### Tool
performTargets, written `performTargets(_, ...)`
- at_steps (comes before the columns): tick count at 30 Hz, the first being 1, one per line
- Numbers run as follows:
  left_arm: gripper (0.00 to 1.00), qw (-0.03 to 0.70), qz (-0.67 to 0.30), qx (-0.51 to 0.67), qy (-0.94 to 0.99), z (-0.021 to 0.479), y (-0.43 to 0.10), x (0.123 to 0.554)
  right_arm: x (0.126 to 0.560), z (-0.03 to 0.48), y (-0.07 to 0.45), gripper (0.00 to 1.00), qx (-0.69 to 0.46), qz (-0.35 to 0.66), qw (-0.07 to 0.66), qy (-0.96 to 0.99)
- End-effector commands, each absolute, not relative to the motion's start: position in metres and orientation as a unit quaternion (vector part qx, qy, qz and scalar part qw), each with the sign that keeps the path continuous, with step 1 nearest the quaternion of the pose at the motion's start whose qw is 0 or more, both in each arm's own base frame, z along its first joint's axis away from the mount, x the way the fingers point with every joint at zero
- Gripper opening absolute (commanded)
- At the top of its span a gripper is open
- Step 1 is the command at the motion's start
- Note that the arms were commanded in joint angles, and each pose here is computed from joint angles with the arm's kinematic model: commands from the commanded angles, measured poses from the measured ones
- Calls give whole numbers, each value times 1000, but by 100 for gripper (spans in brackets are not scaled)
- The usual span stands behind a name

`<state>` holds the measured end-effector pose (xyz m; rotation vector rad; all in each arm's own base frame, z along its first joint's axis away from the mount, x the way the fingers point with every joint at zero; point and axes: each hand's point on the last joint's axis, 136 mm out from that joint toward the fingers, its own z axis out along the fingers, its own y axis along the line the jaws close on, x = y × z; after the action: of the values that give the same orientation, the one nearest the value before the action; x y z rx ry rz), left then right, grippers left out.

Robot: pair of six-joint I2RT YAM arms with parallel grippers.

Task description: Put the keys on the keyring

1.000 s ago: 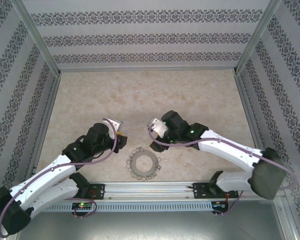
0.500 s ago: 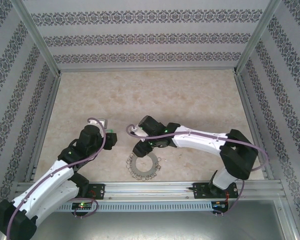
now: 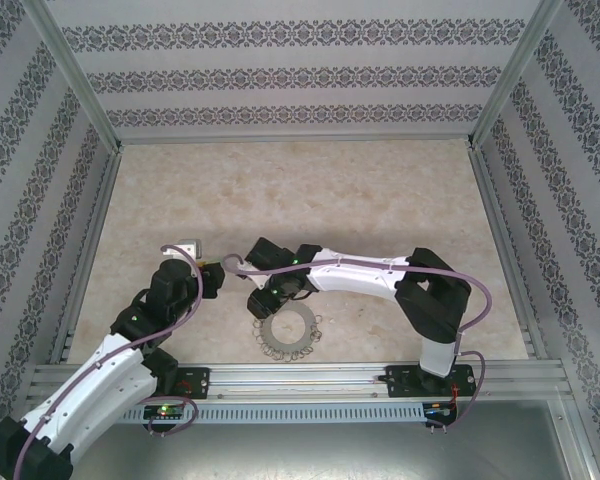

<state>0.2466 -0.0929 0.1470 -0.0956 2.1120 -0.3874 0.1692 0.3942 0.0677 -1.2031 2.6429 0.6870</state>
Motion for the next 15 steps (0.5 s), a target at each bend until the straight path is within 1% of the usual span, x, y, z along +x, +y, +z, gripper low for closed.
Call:
performTargets(1, 41, 508, -134, -45, 850, 156, -81, 253, 162, 61, 389, 36, -394, 199, 53, 896)
performTargets(8, 42, 516, -128, -37, 846, 157, -80, 252, 160, 50, 387, 34, -390, 174, 39, 903)
performTargets(15, 41, 525, -126, -35, 841, 160, -78, 251, 159, 42, 391, 29, -388, 172, 31, 905)
